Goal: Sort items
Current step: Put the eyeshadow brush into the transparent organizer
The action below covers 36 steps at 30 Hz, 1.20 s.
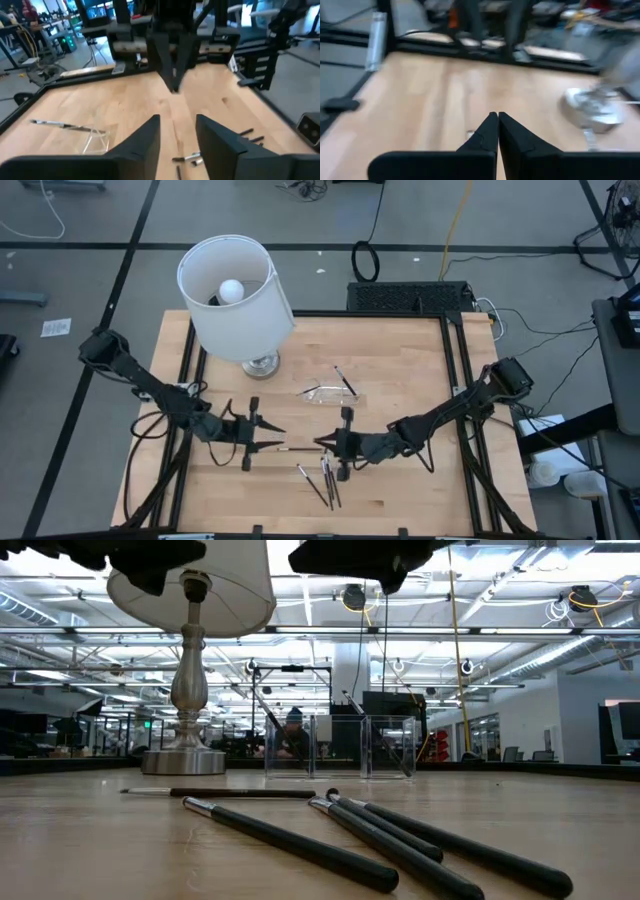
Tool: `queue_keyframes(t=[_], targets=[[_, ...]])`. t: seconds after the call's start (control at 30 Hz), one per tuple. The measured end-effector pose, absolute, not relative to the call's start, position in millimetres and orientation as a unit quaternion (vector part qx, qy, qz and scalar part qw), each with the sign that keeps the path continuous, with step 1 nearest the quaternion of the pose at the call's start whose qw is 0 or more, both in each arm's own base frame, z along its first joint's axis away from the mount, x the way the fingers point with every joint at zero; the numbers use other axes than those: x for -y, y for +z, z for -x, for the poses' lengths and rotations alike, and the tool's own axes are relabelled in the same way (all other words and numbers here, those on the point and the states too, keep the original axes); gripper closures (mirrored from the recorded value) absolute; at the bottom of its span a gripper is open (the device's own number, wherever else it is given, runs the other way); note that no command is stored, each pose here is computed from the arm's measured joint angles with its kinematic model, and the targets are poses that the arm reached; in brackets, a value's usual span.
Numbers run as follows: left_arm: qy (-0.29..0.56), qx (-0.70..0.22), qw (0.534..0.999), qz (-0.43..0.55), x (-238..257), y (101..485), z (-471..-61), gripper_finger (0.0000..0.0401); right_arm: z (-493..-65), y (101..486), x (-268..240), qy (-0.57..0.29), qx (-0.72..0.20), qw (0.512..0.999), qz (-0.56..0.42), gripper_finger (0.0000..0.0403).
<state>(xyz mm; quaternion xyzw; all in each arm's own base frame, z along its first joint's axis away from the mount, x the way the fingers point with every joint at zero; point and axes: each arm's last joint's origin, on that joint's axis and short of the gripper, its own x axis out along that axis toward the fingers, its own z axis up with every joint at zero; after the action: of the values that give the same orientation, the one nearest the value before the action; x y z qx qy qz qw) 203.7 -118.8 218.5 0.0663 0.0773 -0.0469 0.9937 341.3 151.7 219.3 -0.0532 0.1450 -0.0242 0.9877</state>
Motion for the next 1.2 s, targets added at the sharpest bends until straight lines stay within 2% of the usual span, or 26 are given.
queue_keyframes(t=[0.13,0.37,0.57,0.8,1.0,1.2], targets=[[-0.061,-0.071,0.992,-0.080,122.0,224.1,-195.8,0.0232,-343.3,216.9,-149.8,0.030,-0.171,0.985,0.000,0.0398],[-0.074,-0.040,0.991,-0.105,125.2,241.2,-176.7,0.0199,-371.6,205.1,-140.1,0.016,-0.318,0.946,-0.057,0.0354],[-0.068,-0.032,0.990,-0.116,124.3,248.1,-166.7,0.0201,-408.7,181.1,-142.8,0.043,-0.410,0.909,-0.058,0.0285],[-0.070,-0.035,0.989,-0.123,123.7,248.7,-163.7,0.0202,-442.5,156.7,-132.2,-0.005,-0.464,0.885,-0.030,0.0222],[-0.073,-0.033,0.988,-0.133,124.2,249.0,-163.5,0.0200,-452.2,137.5,-124.7,-0.016,-0.485,0.874,-0.018,0.0215],[-0.074,-0.032,0.988,-0.135,124.2,249.2,-163.5,0.0201,-453.0,123.6,-119.4,-0.014,-0.510,0.860,-0.006,0.0233]])
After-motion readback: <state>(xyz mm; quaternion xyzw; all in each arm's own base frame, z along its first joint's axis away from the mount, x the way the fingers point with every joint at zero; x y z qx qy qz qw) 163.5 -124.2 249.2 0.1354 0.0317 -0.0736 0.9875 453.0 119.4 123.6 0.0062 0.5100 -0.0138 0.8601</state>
